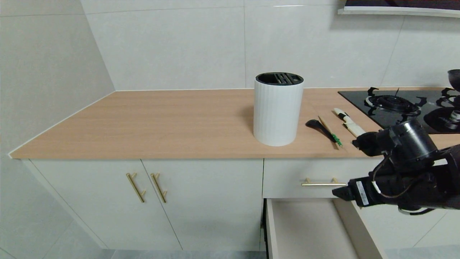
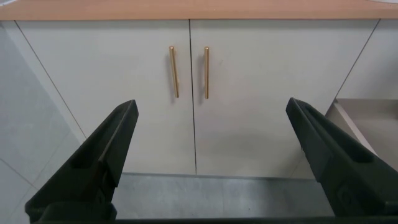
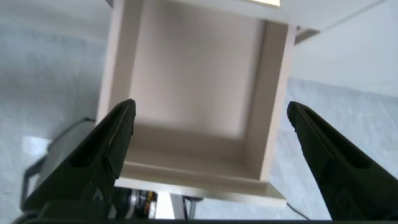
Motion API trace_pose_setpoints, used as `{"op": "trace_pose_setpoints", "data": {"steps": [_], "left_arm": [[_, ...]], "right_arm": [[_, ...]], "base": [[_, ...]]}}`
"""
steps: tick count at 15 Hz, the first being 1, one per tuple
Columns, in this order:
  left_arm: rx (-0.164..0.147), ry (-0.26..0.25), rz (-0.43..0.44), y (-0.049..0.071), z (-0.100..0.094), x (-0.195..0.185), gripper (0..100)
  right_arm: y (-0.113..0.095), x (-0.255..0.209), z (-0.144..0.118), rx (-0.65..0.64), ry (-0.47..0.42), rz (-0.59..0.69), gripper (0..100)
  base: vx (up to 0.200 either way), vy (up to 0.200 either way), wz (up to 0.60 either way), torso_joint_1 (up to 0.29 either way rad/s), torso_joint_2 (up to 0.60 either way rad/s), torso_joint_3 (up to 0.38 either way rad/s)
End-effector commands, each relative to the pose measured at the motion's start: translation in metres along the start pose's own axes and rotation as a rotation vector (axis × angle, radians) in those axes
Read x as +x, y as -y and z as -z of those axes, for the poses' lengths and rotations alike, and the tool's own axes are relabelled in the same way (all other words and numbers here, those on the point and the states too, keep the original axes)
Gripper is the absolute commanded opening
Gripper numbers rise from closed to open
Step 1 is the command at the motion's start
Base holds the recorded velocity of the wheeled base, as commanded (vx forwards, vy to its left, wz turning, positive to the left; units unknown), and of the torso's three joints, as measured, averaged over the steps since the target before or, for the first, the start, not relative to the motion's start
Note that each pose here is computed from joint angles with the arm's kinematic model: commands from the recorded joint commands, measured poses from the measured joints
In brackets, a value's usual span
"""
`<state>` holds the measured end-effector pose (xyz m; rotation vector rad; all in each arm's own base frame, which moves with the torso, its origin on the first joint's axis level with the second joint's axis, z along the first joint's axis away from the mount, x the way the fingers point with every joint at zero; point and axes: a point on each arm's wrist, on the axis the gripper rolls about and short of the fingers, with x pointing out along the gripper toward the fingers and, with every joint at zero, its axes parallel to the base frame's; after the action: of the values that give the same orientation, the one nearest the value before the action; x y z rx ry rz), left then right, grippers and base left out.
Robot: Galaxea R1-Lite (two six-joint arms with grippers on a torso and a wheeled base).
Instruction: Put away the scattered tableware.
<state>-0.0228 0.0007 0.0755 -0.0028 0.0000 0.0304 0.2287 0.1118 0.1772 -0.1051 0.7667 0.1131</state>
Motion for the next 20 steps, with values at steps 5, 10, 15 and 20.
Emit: {"op": "trace_pose_setpoints", "data": {"steps": [5, 10, 15, 20], "left_arm": [[0.0, 0.0, 0.0, 0.0, 0.0, 0.0, 100], [0.0, 0.0, 0.0, 0.0, 0.0, 0.0, 100], [0.0, 0.0, 0.0, 0.0, 0.0, 0.0, 100], [0.0, -0.002, 0.0, 0.0, 0.0, 0.0, 100]], "right_arm": [[0.011, 0.012, -0.084, 0.071, 0.197, 0.001, 100], [0.03, 0.057, -0.098, 0.116, 0.152, 0.037, 100], [0.042, 0.078, -0.102, 0.164, 0.134, 0.069, 100], [0.039, 0.102, -0.098, 0.162, 0.12, 0.077, 100]], "base": [[0.0, 0.0, 0.0, 0.0, 0.0, 0.0], [0.0, 0.0, 0.0, 0.0, 0.0, 0.0], [0.0, 0.0, 0.0, 0.0, 0.0, 0.0], [0.0, 0.0, 0.0, 0.0, 0.0, 0.0]]}}
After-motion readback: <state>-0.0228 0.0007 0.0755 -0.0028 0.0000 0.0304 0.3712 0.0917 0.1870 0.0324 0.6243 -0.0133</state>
